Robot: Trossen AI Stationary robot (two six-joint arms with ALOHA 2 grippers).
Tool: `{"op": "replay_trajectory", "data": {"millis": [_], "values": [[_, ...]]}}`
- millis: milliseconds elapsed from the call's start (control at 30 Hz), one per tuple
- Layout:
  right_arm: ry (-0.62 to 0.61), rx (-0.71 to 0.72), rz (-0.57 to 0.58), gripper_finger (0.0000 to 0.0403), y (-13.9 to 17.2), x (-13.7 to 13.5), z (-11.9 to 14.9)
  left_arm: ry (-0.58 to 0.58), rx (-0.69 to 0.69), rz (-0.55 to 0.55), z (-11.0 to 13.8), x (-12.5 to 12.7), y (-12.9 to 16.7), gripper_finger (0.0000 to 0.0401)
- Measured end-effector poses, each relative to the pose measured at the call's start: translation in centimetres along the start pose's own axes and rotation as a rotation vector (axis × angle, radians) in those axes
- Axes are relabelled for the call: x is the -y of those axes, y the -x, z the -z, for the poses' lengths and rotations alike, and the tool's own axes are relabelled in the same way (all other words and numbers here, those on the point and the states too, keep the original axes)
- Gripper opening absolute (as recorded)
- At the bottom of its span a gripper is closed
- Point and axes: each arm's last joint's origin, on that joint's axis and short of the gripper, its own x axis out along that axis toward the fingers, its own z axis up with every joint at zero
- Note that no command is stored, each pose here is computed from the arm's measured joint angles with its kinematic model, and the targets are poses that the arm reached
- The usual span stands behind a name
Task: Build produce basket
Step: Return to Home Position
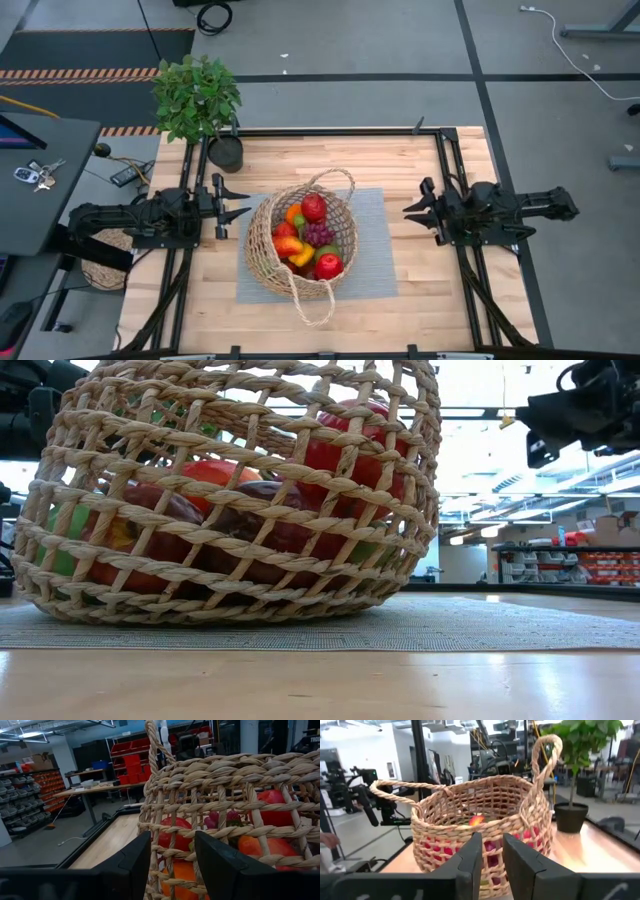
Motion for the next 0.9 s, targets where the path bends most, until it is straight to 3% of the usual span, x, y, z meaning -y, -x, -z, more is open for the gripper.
{"op": "replay_trajectory", "data": {"millis": [167,333,900], "values": [[-0.112,-0.05,0.006,0.0082,-0.1,0.0,0.5,0.0,0.0,0.0,0.0,0.0,0.0,0.016],[-0.054,-0.117,0.017,0.0083,-0.1,0.1,1.1,0.0,0.001,0.0,0.0,0.0,0.0,0.016],[-0.065,-0.111,0.019,0.0084,-0.1,0.1,1.1,0.0,0.001,0.0,0.0,0.0,0.0,0.016]]}}
